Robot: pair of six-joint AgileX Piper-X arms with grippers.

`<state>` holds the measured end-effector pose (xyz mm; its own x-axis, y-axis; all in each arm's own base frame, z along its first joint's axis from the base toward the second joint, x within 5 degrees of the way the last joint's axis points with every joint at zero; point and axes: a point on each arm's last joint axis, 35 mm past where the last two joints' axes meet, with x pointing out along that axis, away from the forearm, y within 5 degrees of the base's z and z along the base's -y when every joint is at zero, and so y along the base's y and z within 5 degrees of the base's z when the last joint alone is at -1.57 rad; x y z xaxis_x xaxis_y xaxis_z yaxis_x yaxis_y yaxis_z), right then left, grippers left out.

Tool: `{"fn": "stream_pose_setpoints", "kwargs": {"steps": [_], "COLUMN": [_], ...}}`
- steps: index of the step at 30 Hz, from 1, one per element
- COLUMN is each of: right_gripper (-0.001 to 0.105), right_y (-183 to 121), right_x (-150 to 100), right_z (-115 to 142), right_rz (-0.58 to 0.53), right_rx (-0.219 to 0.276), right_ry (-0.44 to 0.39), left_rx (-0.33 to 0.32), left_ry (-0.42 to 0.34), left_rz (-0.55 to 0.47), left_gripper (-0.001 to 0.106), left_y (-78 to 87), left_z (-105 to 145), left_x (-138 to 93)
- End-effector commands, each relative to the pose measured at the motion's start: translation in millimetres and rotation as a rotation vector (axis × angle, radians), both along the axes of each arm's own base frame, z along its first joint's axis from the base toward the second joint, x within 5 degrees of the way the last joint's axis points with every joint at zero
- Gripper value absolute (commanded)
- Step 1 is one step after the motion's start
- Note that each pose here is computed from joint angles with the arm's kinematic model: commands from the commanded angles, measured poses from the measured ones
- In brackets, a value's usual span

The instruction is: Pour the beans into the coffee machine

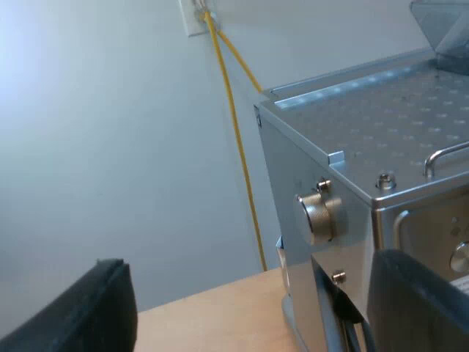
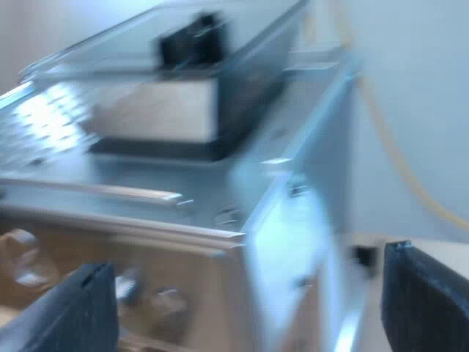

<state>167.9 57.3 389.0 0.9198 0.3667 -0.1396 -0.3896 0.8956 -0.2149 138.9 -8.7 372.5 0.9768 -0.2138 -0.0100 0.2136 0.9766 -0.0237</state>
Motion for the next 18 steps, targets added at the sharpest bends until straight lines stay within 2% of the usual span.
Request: {"fn": "stream_pose_setpoints", "kwargs": {"steps": [1, 5, 9, 11, 14, 18], "right_gripper": [0.079, 0.079, 0.079, 0.079, 0.079, 0.079], "right_y": [-17, -37, -53, -56, -59, -58], "right_x": [-10, -23, -36, -42, -57, -80], "right_z": [8, 8, 6, 6, 9, 13], "right_rz": [-0.093, -0.207, -0.306, -0.311, -0.303, -0.305], "right_rx": [-0.051, -0.072, -0.076, -0.072, -0.097, -0.101], "right_ry": [-0.028, -0.008, 0.024, 0.029, 0.002, -0.044], "left_rx": [-0.004, -0.004, -0.004, -0.005, -0.006, -0.006], "left_ry": [-0.017, -0.011, -0.054, -0.089, -0.130, -0.110], "left_rz": [0.010, 0.010, 0.010, 0.010, 0.009, 0.009], "left_gripper": [0.067, 0.067, 0.067, 0.067, 0.067, 0.067], "left_y": [-0.1, 0.0, 0.2, 0.3, 0.6, 0.9], "left_z": [8, 12, 17, 22, 26, 21], "left_x": [-4, -9, -20, -30, -45, -65]}}
